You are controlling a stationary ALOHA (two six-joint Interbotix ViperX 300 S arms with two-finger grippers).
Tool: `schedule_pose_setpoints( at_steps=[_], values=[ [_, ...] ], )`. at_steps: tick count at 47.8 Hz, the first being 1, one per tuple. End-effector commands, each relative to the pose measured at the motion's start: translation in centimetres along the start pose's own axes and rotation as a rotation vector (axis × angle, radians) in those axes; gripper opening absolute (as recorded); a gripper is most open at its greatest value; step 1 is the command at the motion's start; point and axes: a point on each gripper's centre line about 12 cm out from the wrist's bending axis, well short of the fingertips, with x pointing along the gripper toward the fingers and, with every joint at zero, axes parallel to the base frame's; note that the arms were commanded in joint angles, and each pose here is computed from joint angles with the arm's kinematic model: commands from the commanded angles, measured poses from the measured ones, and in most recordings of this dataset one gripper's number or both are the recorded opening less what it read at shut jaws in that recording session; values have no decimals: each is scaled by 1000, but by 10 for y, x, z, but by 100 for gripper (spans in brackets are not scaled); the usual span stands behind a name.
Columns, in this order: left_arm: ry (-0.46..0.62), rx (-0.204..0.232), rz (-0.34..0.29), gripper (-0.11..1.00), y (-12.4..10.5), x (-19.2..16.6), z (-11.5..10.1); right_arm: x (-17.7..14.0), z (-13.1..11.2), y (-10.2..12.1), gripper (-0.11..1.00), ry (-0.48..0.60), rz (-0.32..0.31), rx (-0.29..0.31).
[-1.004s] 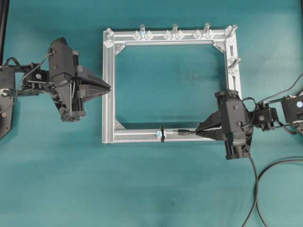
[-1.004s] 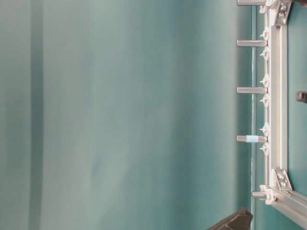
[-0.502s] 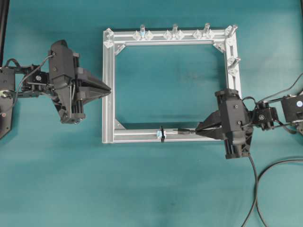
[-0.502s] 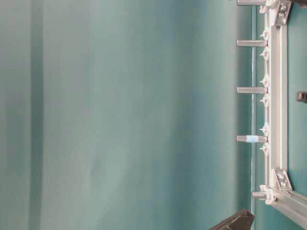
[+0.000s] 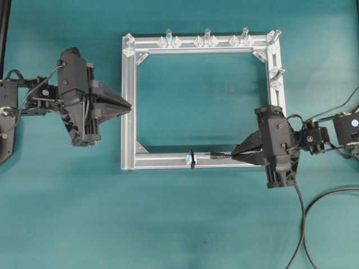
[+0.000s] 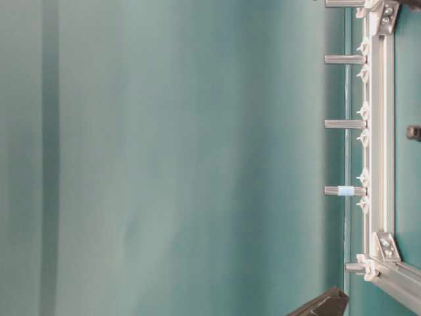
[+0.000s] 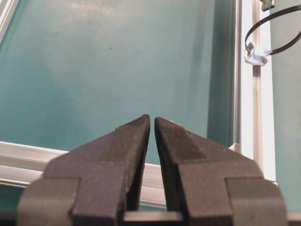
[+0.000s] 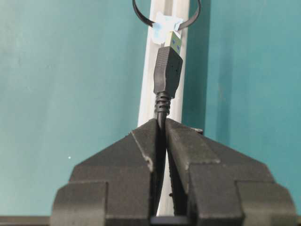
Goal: Insert the wire through the string loop located in the center.
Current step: 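Push the USB plug through the black zip-tie loop with the right gripper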
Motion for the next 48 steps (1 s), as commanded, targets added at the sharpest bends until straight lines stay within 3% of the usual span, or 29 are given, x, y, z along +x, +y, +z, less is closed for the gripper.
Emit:
schedule_pose_setpoints(
  at_steps=[1,48],
  values=[
    [-38,-3,-10,17,-3,-1,12,-2,12,2,7,-53,9,-3],
    [-34,1,-17,17,-5,-1,10,56,37,6,7,-59,12,-9]
  ],
)
